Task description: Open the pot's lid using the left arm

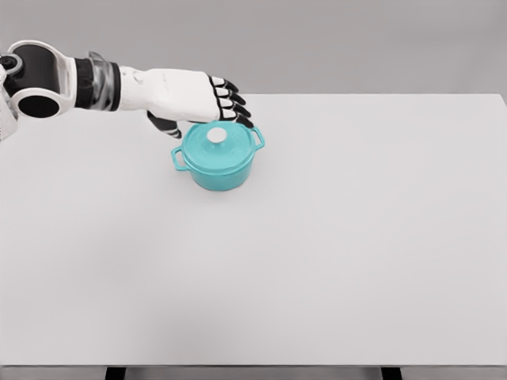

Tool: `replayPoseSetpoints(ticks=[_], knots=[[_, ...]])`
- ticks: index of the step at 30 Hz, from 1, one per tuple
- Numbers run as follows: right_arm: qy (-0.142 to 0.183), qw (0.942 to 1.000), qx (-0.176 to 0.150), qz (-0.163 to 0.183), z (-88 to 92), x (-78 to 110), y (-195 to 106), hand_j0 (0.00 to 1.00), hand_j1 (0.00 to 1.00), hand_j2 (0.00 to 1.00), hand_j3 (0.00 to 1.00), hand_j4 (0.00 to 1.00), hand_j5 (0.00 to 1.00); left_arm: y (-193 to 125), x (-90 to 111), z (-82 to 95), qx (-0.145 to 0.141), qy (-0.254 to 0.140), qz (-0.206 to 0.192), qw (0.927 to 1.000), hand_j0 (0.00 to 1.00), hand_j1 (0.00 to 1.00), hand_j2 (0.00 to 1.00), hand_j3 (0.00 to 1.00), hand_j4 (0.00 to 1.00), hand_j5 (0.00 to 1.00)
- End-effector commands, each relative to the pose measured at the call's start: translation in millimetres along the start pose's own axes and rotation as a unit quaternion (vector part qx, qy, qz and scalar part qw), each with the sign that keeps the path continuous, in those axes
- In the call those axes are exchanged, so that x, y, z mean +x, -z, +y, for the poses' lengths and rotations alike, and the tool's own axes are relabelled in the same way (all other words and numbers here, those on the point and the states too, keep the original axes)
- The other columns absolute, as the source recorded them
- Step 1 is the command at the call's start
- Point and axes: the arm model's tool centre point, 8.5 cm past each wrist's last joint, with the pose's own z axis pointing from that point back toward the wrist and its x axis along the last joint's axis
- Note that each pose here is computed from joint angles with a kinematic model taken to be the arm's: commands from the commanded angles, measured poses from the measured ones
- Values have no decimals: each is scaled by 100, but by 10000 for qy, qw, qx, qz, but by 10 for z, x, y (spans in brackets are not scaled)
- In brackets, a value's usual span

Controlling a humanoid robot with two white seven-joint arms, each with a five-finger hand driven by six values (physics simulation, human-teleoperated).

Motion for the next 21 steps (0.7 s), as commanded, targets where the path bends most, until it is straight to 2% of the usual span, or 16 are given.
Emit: replayPoseSetpoints(ticks=[1,2,6,12,19,21], knots=[[3,10000,0,0,0,0,0,100,100,100,100,100,100,71,-46,9,9,-62,34,10000,100,100,100,100,100,100],[3,10000,0,-8,0,5,1,100,100,100,100,100,100,93,-30,-42,2,-119,12,9999,100,100,100,100,100,100],[3,10000,0,-8,0,5,1,100,100,100,100,100,100,94,-32,-58,5,-146,17,9999,100,100,100,100,100,100],[3,10000,0,-8,0,5,1,100,100,100,100,100,100,53,-166,-314,-102,-498,259,9984,100,100,100,100,100,100],[3,10000,0,0,0,0,0,100,100,100,100,100,100,167,-131,-204,24,-465,153,9988,100,100,100,100,100,100],[3,10000,0,-8,0,5,1,100,100,100,100,100,100,232,-173,-203,39,-528,192,9984,100,100,100,100,100,100]])
